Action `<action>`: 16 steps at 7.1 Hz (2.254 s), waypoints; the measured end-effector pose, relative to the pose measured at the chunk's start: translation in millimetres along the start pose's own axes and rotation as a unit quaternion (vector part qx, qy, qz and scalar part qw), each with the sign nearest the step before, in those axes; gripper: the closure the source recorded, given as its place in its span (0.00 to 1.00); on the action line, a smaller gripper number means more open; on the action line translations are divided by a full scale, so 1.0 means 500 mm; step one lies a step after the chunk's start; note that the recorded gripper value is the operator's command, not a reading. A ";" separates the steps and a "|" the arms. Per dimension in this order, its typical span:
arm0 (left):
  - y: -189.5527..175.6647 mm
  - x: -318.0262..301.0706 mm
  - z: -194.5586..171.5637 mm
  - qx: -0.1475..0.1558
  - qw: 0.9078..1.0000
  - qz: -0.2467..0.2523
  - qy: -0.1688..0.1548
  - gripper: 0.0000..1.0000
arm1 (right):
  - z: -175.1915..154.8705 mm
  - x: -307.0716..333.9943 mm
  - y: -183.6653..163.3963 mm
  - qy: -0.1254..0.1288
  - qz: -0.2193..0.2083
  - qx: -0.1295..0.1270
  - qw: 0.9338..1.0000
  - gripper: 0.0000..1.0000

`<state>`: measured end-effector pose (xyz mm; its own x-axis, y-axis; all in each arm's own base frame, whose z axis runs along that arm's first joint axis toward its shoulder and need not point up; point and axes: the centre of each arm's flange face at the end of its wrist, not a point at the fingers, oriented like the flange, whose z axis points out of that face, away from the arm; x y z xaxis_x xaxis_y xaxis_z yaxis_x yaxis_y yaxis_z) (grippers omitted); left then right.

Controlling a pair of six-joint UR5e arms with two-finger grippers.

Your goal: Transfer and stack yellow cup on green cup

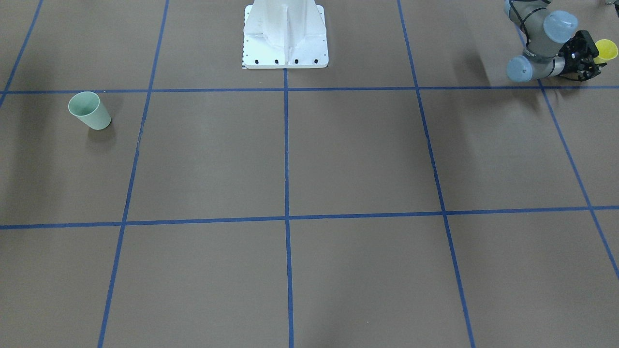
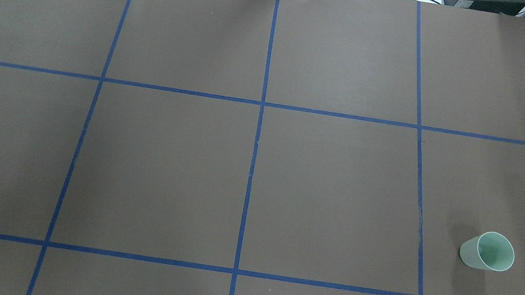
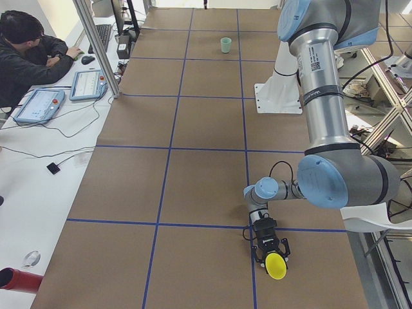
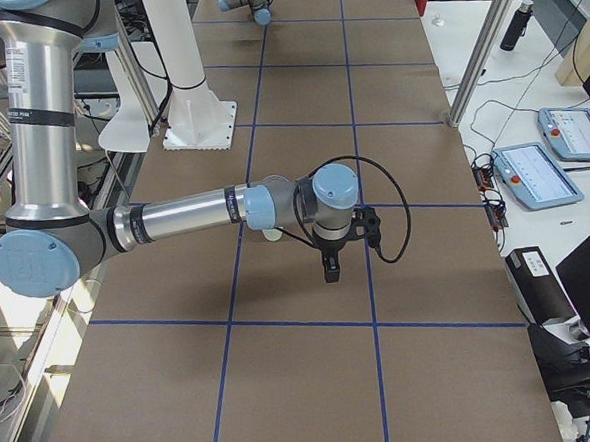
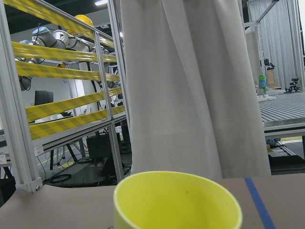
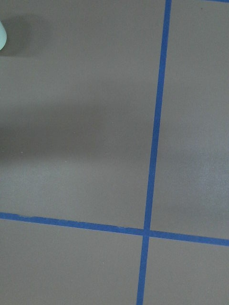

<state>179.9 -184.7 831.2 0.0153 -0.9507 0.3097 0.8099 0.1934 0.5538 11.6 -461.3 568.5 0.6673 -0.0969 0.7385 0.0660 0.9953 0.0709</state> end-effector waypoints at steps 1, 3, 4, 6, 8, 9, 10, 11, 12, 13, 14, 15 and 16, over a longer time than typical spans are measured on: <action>-0.039 0.034 -0.014 -0.011 1.000 0.012 0.012 0.72 | 0.000 -0.001 -0.001 0.000 0.000 0.000 1.000 0.00; -0.171 0.214 -0.132 -0.053 0.996 0.029 0.071 0.73 | -0.002 -0.003 -0.005 -0.001 0.003 0.000 1.000 0.00; -0.251 0.310 -0.209 -0.071 0.991 0.039 0.103 0.75 | -0.002 -0.003 -0.007 -0.001 0.005 0.000 1.000 0.00; -0.431 0.464 -0.350 -0.102 0.974 0.085 0.184 0.78 | -0.003 -0.004 -0.014 -0.001 0.008 0.000 1.000 0.00; -0.563 0.555 -0.487 -0.103 0.942 0.139 0.288 0.80 | -0.003 -0.005 -0.015 -0.001 0.009 0.000 1.000 0.00; -0.593 0.584 -0.555 -0.108 0.921 0.139 0.348 0.80 | -0.002 -0.005 -0.016 -0.001 0.008 0.000 1.000 0.00; -0.614 0.604 -0.628 -0.126 0.898 0.133 0.401 0.80 | -0.005 -0.012 -0.022 0.000 0.004 0.001 1.000 0.00; -0.631 0.610 -0.709 -0.161 0.867 0.130 0.453 0.80 | -0.007 -0.027 -0.036 0.001 -0.005 0.003 1.000 0.00; -0.646 0.598 -0.778 -0.201 0.828 0.136 0.505 0.87 | -0.006 -0.052 -0.052 -0.001 -0.020 0.003 1.000 0.00; -0.660 0.571 -0.834 -0.232 0.777 0.157 0.564 0.88 | -0.001 -0.092 -0.076 -0.003 -0.042 0.002 0.999 0.00; -0.669 0.539 -0.873 -0.250 0.719 0.179 0.623 0.87 | 0.009 -0.128 -0.093 -0.005 -0.058 -0.001 0.998 0.00; -0.673 0.505 -0.891 -0.261 0.662 0.190 0.677 0.87 | 0.011 -0.147 -0.100 -0.008 -0.066 -0.002 0.998 0.00; -0.667 0.470 -0.885 -0.263 0.601 0.202 0.728 0.87 | 0.009 -0.160 -0.105 -0.013 -0.071 -0.001 0.997 0.00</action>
<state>173.0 -579.9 377.3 0.4594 -0.1310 -0.8785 0.6356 0.7394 0.2221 -48.6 -505.9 509.1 0.6309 -0.2367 0.7389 0.1596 0.9715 0.1750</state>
